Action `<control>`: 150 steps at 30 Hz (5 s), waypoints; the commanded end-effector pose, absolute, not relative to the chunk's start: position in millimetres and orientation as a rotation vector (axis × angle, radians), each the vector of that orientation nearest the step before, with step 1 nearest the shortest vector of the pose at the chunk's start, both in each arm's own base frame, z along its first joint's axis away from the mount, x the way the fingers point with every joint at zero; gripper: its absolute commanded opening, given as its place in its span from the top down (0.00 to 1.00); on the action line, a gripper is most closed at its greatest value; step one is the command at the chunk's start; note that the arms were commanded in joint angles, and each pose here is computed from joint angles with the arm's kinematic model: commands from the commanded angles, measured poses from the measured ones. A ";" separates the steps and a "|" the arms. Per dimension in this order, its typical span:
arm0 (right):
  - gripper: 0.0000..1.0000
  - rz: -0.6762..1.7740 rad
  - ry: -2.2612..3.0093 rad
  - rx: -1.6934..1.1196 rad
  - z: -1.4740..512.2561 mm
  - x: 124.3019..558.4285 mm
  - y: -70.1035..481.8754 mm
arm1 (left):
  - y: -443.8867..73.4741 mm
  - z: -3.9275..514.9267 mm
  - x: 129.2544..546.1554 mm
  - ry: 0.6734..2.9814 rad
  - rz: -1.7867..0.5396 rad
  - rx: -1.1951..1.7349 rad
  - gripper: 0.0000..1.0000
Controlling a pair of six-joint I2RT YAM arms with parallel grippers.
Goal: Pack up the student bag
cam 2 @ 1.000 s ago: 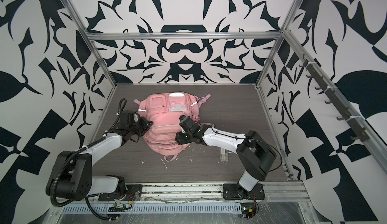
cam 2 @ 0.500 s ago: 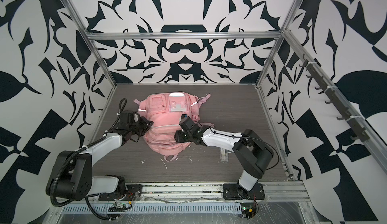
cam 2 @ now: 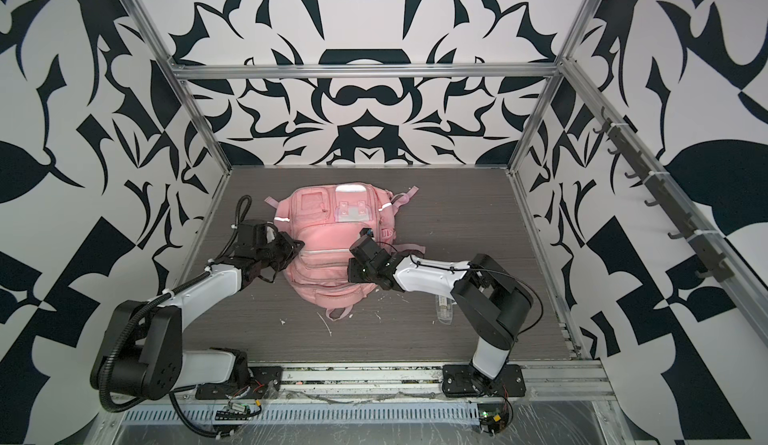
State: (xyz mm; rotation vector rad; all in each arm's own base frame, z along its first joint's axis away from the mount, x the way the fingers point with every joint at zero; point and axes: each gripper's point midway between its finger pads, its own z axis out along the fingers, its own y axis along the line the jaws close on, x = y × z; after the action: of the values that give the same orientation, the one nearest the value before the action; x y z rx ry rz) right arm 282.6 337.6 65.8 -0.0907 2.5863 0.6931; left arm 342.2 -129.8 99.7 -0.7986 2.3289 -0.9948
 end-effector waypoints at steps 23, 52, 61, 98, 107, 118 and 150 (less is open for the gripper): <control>0.57 0.724 2.487 -0.097 92.8 270.7 335.3 | -142.1 108.3 341.4 2.342 -1.053 -0.768 1.00; 1.00 0.873 2.661 -0.382 89.7 226.9 372.1 | -144.9 110.0 346.4 2.333 -1.058 -0.771 1.00; 1.00 1.008 2.614 -0.617 114.0 217.7 450.5 | -150.5 117.4 344.3 2.314 -1.073 -0.763 1.00; 1.00 0.940 2.721 -0.420 96.3 224.8 333.4 | -245.7 96.3 357.5 2.616 -1.063 -0.211 0.56; 1.00 1.052 2.632 -0.427 121.5 244.7 384.5 | -250.8 88.2 353.8 2.630 -1.068 -0.266 0.58; 1.00 1.028 2.605 -0.440 136.3 253.9 382.6 | -247.3 100.3 344.6 2.605 -1.067 -0.175 0.58; 1.00 0.985 2.737 -0.654 100.3 213.7 328.8 | -276.1 80.9 361.7 2.693 -0.974 0.274 1.00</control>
State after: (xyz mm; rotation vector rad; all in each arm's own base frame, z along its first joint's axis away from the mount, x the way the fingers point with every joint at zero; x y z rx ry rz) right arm 221.3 321.0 87.0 -0.5824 2.7672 0.9095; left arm 360.1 -292.4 94.2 0.3926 2.6617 -1.0056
